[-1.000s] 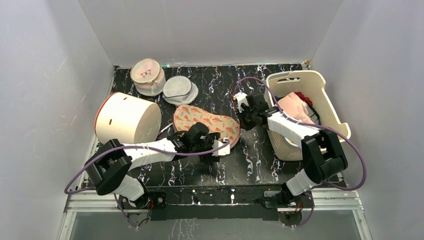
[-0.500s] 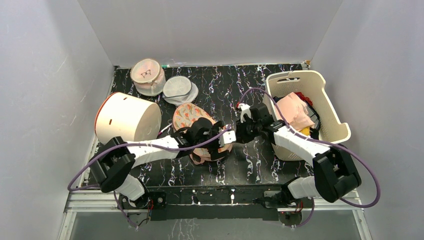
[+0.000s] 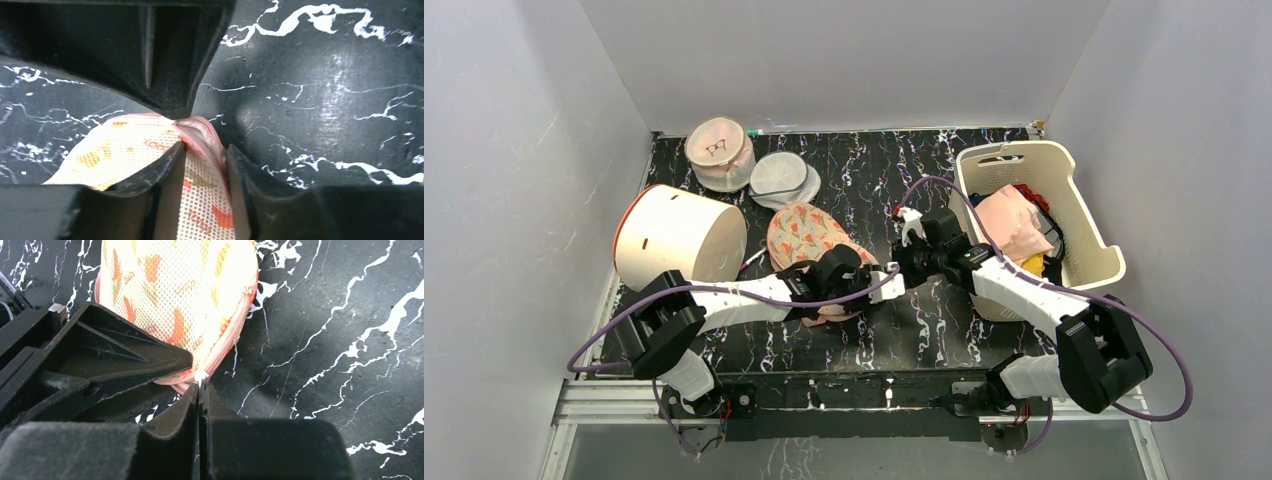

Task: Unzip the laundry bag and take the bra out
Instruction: Unzip the laundry bag at the center of the board, then open the laundry bag at the center of the board.

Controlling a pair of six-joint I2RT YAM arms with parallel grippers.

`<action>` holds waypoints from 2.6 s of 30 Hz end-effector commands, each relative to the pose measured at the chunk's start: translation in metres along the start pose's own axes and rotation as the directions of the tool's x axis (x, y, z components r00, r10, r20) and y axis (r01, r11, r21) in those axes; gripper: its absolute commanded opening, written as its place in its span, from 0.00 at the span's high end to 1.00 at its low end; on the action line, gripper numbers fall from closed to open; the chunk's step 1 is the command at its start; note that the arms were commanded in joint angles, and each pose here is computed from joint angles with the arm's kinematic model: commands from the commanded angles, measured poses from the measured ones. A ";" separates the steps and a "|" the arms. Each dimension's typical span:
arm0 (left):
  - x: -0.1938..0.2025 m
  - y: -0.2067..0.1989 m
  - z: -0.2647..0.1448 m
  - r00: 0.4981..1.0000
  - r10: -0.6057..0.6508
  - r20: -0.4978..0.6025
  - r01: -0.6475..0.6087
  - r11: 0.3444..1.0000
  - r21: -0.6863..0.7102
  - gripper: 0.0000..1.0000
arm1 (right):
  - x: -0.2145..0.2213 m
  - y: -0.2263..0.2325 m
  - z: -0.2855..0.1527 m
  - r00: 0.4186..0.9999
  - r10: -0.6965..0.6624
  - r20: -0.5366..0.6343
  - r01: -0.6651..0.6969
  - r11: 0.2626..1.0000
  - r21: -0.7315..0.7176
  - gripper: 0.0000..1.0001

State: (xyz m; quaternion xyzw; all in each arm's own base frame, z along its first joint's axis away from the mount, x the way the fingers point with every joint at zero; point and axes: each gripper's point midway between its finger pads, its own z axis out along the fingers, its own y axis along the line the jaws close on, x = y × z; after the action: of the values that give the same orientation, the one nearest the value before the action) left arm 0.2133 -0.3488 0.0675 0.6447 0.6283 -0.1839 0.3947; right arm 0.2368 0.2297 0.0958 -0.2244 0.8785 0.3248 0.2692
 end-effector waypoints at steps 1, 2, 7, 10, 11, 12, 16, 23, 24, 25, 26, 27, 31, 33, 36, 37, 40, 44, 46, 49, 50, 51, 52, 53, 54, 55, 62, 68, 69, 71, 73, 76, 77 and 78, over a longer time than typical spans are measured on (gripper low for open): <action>-0.002 0.028 -0.008 0.998 0.053 -0.043 -0.058 0.990 -0.131 0.75 | -0.025 0.009 -0.010 0.994 -0.058 0.088 0.059 0.998 -0.012 1.00; 0.000 0.029 -0.009 0.997 0.062 -0.052 -0.069 0.988 -0.137 0.80 | -0.025 0.006 -0.011 0.994 -0.069 0.089 0.069 0.998 0.004 1.00; 0.000 0.027 -0.015 0.994 0.092 -0.059 -0.099 0.988 -0.121 0.90 | -0.026 -0.021 -0.014 0.989 -0.124 0.081 0.111 0.982 0.150 1.00; 0.001 0.026 -0.020 0.992 0.109 -0.068 -0.117 0.986 -0.116 1.00 | -0.030 -0.035 -0.015 0.986 -0.137 0.095 0.115 0.971 0.209 1.00; 0.002 0.027 -0.021 0.990 0.117 -0.073 -0.125 0.985 -0.118 1.00 | -0.032 -0.040 -0.015 0.985 -0.140 0.099 0.115 0.968 0.223 1.00; 0.002 0.027 -0.023 0.989 0.124 -0.074 -0.133 0.984 -0.121 1.00 | -0.033 -0.043 -0.015 0.985 -0.141 0.101 0.114 0.965 0.234 1.00; 0.004 0.024 -0.032 0.985 0.153 -0.079 -0.161 0.981 -0.111 1.00 | -0.039 -0.055 -0.012 0.986 -0.133 0.099 0.102 0.957 0.270 1.00; -0.001 0.022 -0.045 0.983 0.177 -0.055 -0.182 0.977 -0.113 1.00 | -0.051 -0.079 -0.008 0.989 -0.111 0.102 0.073 0.942 0.328 1.00; -0.003 0.020 -0.045 0.983 0.175 -0.047 -0.179 0.979 -0.100 1.00 | -0.053 -0.082 -0.007 0.988 -0.111 0.103 0.071 0.941 0.332 1.00; -0.005 0.018 -0.045 0.984 0.175 -0.038 -0.178 0.980 -0.086 1.00 | -0.056 -0.083 -0.006 0.988 -0.112 0.104 0.072 0.941 0.330 1.00; -0.007 0.015 -0.045 0.985 0.171 -0.029 -0.173 0.982 -0.074 1.00 | -0.058 -0.084 -0.004 0.989 -0.109 0.098 0.072 0.942 0.327 1.00; -0.008 0.013 -0.044 0.986 0.164 -0.024 -0.165 0.984 -0.059 1.00 | -0.059 -0.083 -0.003 0.991 -0.104 0.085 0.072 0.944 0.321 1.00; -0.022 0.009 -0.044 0.993 0.115 0.039 -0.113 0.992 -0.046 0.45 | -0.063 -0.072 0.001 0.995 -0.076 0.067 0.056 0.963 0.263 0.94; -0.042 0.009 -0.056 0.986 0.109 0.128 -0.101 0.993 -0.062 0.28 | -0.062 -0.069 -0.001 0.996 -0.054 0.071 0.034 0.965 0.259 0.84; -0.061 0.021 -0.072 0.973 0.089 0.211 -0.060 0.988 -0.139 0.03 | -0.064 -0.065 -0.012 0.994 -0.046 0.103 0.017 0.962 0.272 0.66; -0.067 0.029 -0.079 0.968 0.082 0.239 -0.038 0.983 -0.182 0.02 | -0.066 -0.062 -0.016 0.992 -0.055 0.114 0.022 0.963 0.270 0.61; -0.077 0.067 -0.105 0.950 0.037 0.311 0.089 0.921 -0.380 0.02 | -0.074 -0.056 -0.029 0.985 -0.083 0.148 0.039 0.960 0.278 0.48; -0.082 0.120 -0.150 0.913 -0.054 0.405 0.312 0.731 -0.607 0.02 | -0.089 -0.049 -0.037 0.974 -0.099 0.202 0.041 0.961 0.275 0.37; -0.077 0.141 -0.176 0.899 -0.077 0.432 0.386 0.606 -0.695 0.02 | -0.095 -0.037 -0.034 0.973 -0.094 0.213 0.041 0.970 0.241 0.35; -0.068 0.159 -0.213 0.889 -0.056 0.454 0.428 0.452 -0.782 0.02 | -0.102 -0.012 -0.019 0.967 -0.166 0.195 0.111 0.958 0.264 0.32; -0.064 0.163 -0.226 0.890 -0.042 0.454 0.431 0.403 -0.808 0.02 | -0.103 -0.003 -0.013 0.960 -0.209 0.185 0.149 0.944 0.294 0.32; -0.061 0.165 -0.241 0.888 -0.024 0.458 0.436 0.356 -0.827 0.02 | -0.102 0.004 -0.004 0.955 -0.245 0.166 0.181 0.928 0.326 0.31; -0.056 0.167 -0.255 0.892 -0.012 0.451 0.433 0.309 -0.847 0.02 | -0.101 0.011 0.003 0.950 -0.275 0.150 0.208 0.912 0.354 0.31; -0.047 0.169 -0.272 0.897 -0.011 0.441 0.432 0.232 -0.872 0.02 | -0.101 0.015 0.009 0.947 -0.289 0.138 0.218 0.899 0.380 0.30; -0.040 0.171 -0.289 0.899 -0.003 0.439 0.434 0.160 -0.887 0.02 | -0.103 0.021 0.015 0.946 -0.296 0.132 0.222 0.888 0.402 0.30; -0.034 0.172 -0.306 0.898 0.004 0.441 0.439 0.084 -0.895 0.02 | -0.101 0.024 0.023 0.946 -0.303 0.115 0.231 0.880 0.415 0.30; -0.001 0.179 -0.374 0.893 0.023 0.450 0.446 -0.184 -0.876 0.02 | -0.088 0.060 0.072 0.905 -0.425 0.023 0.368 0.808 0.460 0.42; 0.038 0.195 -0.403 0.864 -0.032 0.503 0.469 -0.312 -0.826 0.02 | -0.070 0.082 0.107 0.863 -0.503 -0.052 0.471 0.761 0.446 0.52; 0.044 0.197 -0.405 0.858 -0.043 0.512 0.473 -0.325 -0.819 0.02 | -0.067 0.084 0.111 0.857 -0.512 -0.061 0.482 0.752 0.451 0.52; 0.054 0.203 -0.405 0.845 -0.068 0.531 0.481 -0.338 -0.809 0.02 | -0.062 0.085 0.117 0.844 -0.529 -0.082 0.502 0.728 0.467 0.50; 0.063 0.208 -0.403 0.834 -0.098 0.543 0.482 -0.349 -0.804 0.03 | -0.058 0.080 0.122 0.826 -0.551 -0.117 0.527 0.683 0.506 0.49; 0.068 0.212 -0.400 0.827 -0.125 0.549 0.482 -0.347 -0.805 0.03 | -0.055 0.072 0.122 0.790 -0.584 -0.188 0.565 0.574 0.592 0.50; 0.068 0.212 -0.399 0.826 -0.126 0.549 0.483 -0.342 -0.806 0.04 | -0.055 0.070 0.121 0.777 -0.594 -0.211 0.577 0.537 0.615 0.52; 0.068 0.213 -0.398 0.826 -0.126 0.549 0.484 -0.339 -0.807 0.04 | -0.054 0.069 0.122 0.763 -0.603 -0.232 0.590 0.505 0.630 0.55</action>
State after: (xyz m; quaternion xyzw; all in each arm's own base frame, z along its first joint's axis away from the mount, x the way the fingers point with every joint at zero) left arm 0.3187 0.0170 0.3140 -0.1170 0.6276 0.2361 0.7326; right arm 0.2619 0.3762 0.0603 -0.4092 0.8246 -0.0356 0.3890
